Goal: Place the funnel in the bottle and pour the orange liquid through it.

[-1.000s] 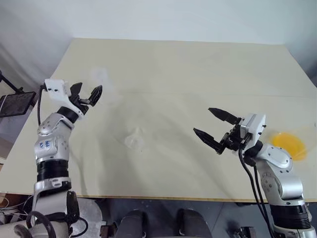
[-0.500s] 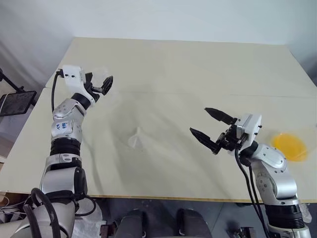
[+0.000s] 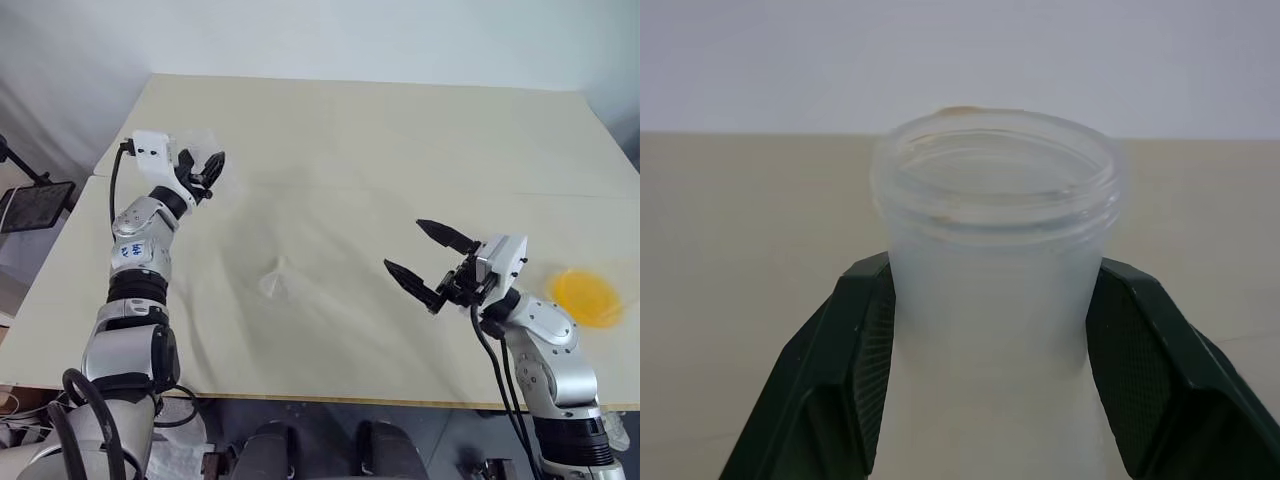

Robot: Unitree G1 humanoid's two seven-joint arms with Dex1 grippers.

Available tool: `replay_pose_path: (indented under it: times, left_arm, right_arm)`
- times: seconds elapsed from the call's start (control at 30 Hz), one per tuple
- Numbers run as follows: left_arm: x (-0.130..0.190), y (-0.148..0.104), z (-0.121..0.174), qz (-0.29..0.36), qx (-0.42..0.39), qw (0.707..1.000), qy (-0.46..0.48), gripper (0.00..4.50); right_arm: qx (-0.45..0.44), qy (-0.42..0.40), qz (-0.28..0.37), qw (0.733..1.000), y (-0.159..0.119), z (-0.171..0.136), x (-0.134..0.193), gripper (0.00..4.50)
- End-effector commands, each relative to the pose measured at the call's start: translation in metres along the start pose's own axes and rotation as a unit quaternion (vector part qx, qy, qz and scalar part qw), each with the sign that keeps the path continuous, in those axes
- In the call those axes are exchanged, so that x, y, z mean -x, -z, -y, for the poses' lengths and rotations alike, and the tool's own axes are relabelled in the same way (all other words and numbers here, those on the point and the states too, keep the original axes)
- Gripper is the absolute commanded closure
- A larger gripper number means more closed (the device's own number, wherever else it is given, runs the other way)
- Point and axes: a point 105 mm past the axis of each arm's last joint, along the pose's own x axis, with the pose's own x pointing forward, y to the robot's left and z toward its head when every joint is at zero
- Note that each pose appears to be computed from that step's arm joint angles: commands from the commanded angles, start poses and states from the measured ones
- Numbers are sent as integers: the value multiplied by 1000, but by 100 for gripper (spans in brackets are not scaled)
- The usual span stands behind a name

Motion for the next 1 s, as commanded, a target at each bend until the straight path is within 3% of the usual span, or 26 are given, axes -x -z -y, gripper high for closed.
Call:
replay_pose_path:
  times: [0.03, 0.23, 0.37, 0.5, 0.67, 1.0]
  left_arm:
    - [0, -33, 17, 73, -30, 995, 67, 208]
    - [1, -35, 109, 77, -44, 945, 316, 208]
    - [5, -14, 184, 38, -10, 883, 467, 208]
    - [12, 9, 225, 8, -13, 845, 534, 208]
    - [13, 29, 253, 0, -44, 824, 564, 208]
    - [-2, 35, 252, -8, -59, 841, 537, 208]
  right_arm:
    - [29, 11, 19, 999, -15, 4, 5, 0]
    - [51, 53, -2, 997, -27, 13, 36, 0]
    - [95, 68, -49, 992, -35, 10, 70, 0]
    - [97, 97, -90, 986, -35, 5, 98, 0]
    - [91, 137, -100, 981, -38, -7, 111, 0]
    - [76, 160, -90, 980, -39, -20, 106, 0]
